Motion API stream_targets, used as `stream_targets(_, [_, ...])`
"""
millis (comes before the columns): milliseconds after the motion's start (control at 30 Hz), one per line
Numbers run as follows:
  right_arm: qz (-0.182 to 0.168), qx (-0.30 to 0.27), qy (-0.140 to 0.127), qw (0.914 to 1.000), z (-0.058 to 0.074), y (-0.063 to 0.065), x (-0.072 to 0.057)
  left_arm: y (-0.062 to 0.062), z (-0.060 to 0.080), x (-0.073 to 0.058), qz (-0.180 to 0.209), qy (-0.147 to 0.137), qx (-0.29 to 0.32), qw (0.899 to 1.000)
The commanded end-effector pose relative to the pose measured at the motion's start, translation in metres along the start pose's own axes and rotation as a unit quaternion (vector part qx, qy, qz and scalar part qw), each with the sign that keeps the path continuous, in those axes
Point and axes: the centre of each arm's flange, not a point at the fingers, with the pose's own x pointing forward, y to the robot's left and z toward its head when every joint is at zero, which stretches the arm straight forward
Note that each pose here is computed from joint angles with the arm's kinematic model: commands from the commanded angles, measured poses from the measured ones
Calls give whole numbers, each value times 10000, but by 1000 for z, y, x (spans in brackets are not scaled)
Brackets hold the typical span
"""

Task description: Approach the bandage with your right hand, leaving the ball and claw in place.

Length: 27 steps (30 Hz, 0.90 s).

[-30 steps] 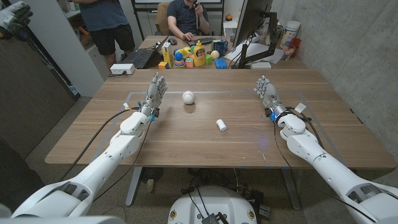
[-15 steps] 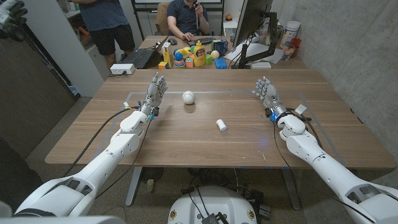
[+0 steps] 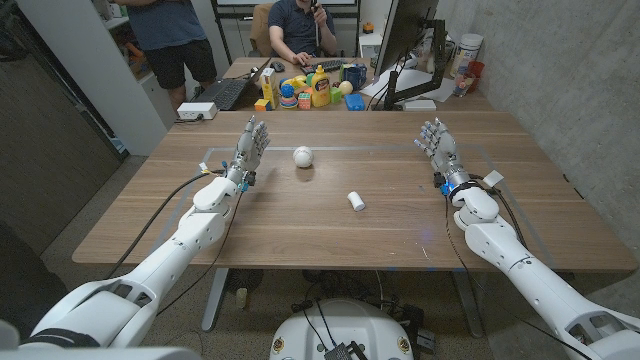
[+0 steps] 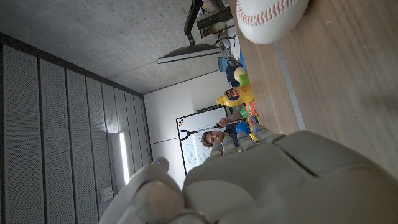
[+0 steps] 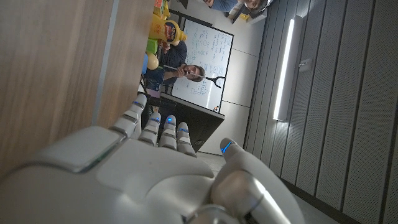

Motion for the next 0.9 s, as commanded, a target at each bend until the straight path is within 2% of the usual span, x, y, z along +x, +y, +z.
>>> stream_targets(33, [248,-210,-650,9974,23,21,-26,1,-1,0,-31,-27,-13,10000])
stream_targets(333, [511,-618,-1229,9892,34,44,-41,1,0,-1,-22,-27,-3,10000])
stream_targets(367, [577,-738,-1379,9860,38,48,-45,1,-1,-1,-19,-27,-6,10000])
stream_targets(467, [636,-883,-1537,9821,40,53,-49,1,-1,-1,-31,-30,-11,10000])
stream_targets(500, [721,-1038,-1653,9781,41,57,-53,1,-1,0,-33,-33,-8,10000])
stream_targets(667, [879,-1372,-1835,9694,39,66,-60,1,-2,0,-41,-53,-11,10000])
stream_targets(900, [1032,-2178,-2399,9404,36,76,-69,3,-4,-2,-28,-83,-17,10000])
